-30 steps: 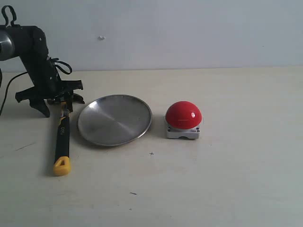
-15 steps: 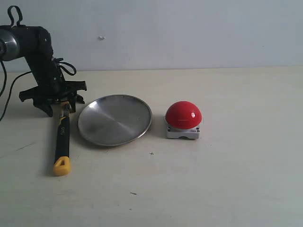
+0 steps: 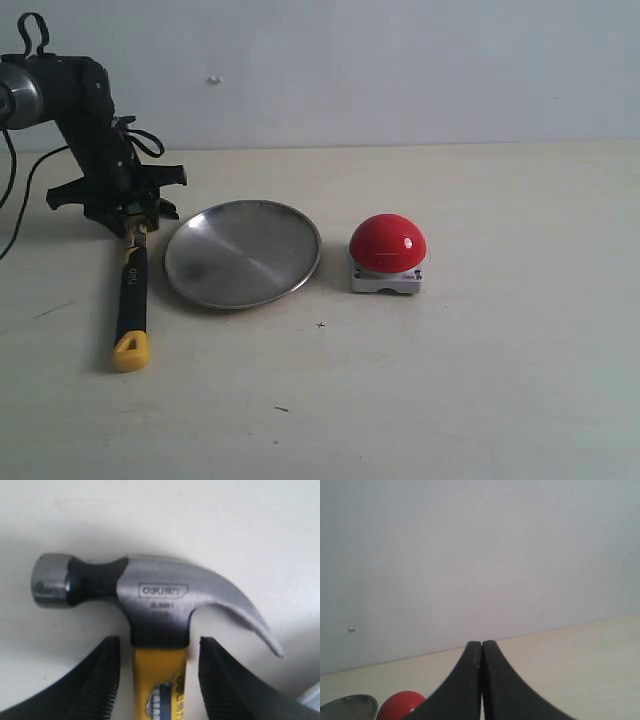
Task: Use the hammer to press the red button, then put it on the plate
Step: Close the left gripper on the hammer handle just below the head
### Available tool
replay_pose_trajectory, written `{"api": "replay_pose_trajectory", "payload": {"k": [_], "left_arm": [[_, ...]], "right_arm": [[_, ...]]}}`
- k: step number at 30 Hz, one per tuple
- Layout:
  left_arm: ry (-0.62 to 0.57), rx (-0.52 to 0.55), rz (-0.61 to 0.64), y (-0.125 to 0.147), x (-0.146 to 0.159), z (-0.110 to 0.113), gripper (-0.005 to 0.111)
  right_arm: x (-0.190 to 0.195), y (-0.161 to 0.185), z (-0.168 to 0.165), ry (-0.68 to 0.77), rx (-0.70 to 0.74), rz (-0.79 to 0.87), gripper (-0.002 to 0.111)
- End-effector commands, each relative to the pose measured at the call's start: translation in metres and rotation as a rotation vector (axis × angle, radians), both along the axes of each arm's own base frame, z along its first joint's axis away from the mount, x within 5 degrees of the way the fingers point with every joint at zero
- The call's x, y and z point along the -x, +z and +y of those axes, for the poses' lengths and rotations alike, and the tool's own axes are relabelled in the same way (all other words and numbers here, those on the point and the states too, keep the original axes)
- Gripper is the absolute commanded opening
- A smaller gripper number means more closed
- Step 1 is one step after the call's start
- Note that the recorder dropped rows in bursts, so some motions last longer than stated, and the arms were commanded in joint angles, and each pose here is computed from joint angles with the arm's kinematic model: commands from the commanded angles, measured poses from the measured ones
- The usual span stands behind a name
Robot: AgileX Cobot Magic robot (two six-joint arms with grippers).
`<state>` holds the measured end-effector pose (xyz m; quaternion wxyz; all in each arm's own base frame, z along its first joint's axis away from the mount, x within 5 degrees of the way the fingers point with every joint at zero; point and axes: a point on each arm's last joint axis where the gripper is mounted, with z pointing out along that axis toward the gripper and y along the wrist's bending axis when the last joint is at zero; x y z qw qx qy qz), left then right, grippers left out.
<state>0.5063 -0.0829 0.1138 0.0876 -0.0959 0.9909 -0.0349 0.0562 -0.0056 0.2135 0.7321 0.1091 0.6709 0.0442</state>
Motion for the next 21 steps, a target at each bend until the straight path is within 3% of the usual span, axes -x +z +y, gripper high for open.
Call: {"api": "replay_pose_trajectory", "payload": {"k": [1, 12, 21], "left_arm": [[0.003, 0.037, -0.031, 0.003, -0.0026, -0.0063, 0.048], [-0.005, 0.017, 0.071, 0.0014, 0.0062, -0.0023, 0.048], [-0.016, 0.018, 0.046, 0.0017, 0.004, -0.0026, 0.048]], "right_arm": [[0.0003, -0.0014, 0.0003, 0.004, 0.009, 0.001, 0.0], [0.0003, -0.0014, 0.0003, 0.004, 0.009, 0.001, 0.0], [0.0003, -0.0014, 0.0003, 0.004, 0.009, 0.001, 0.0]]}}
